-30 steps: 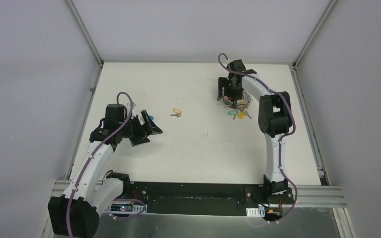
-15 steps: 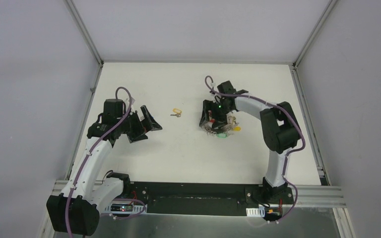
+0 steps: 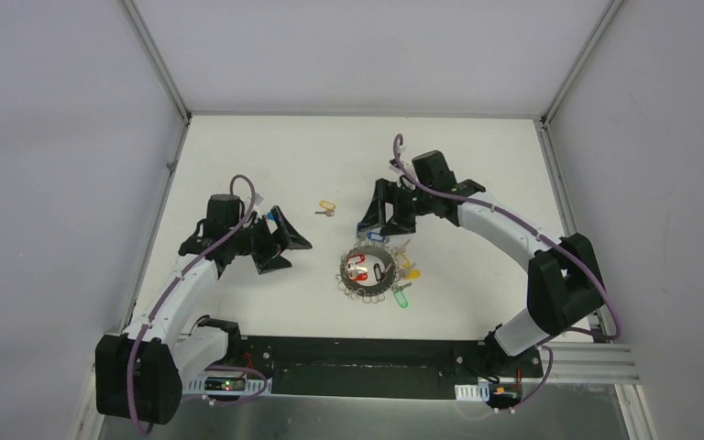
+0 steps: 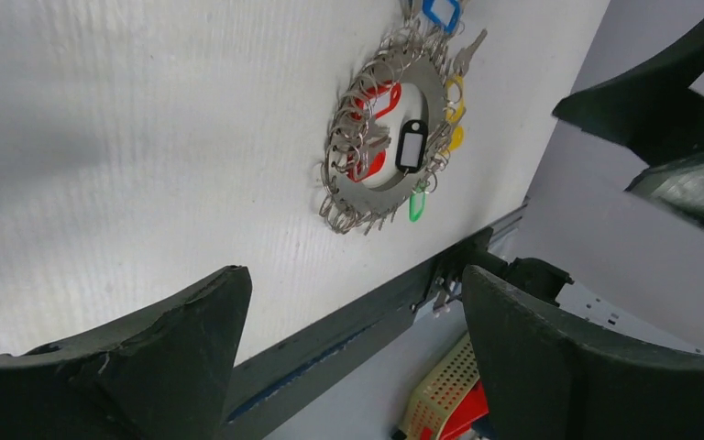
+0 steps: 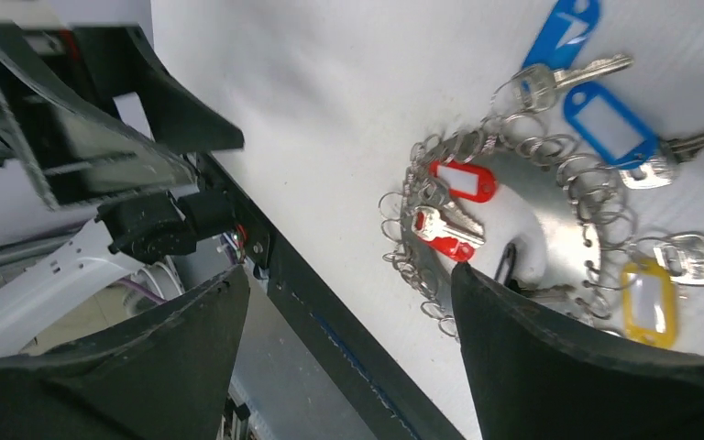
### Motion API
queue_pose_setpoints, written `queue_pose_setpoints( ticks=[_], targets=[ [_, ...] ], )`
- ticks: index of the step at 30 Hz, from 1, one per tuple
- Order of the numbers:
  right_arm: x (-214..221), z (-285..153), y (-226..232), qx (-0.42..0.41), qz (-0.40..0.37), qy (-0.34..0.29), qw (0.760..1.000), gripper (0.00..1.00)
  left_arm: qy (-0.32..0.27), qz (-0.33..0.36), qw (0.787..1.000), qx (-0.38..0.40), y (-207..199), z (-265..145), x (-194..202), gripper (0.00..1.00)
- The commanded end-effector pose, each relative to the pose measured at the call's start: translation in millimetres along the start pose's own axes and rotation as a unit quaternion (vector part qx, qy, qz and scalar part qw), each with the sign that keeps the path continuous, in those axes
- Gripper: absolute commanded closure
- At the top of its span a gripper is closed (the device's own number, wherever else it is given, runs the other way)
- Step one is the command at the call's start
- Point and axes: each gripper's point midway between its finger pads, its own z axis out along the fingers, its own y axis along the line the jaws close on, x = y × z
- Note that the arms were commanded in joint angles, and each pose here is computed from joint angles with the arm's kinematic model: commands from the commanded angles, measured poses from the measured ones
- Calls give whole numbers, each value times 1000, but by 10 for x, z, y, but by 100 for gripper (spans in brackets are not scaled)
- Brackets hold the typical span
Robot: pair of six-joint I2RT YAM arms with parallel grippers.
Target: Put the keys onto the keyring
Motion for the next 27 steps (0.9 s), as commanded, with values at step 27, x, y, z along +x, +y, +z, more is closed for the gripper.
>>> queue_pose_setpoints(
  ticks=[27],
  targets=[
    [1198, -175, -979, 62, 131, 78, 986, 56, 140, 0, 990, -23, -44, 1301, 793, 43]
  ],
)
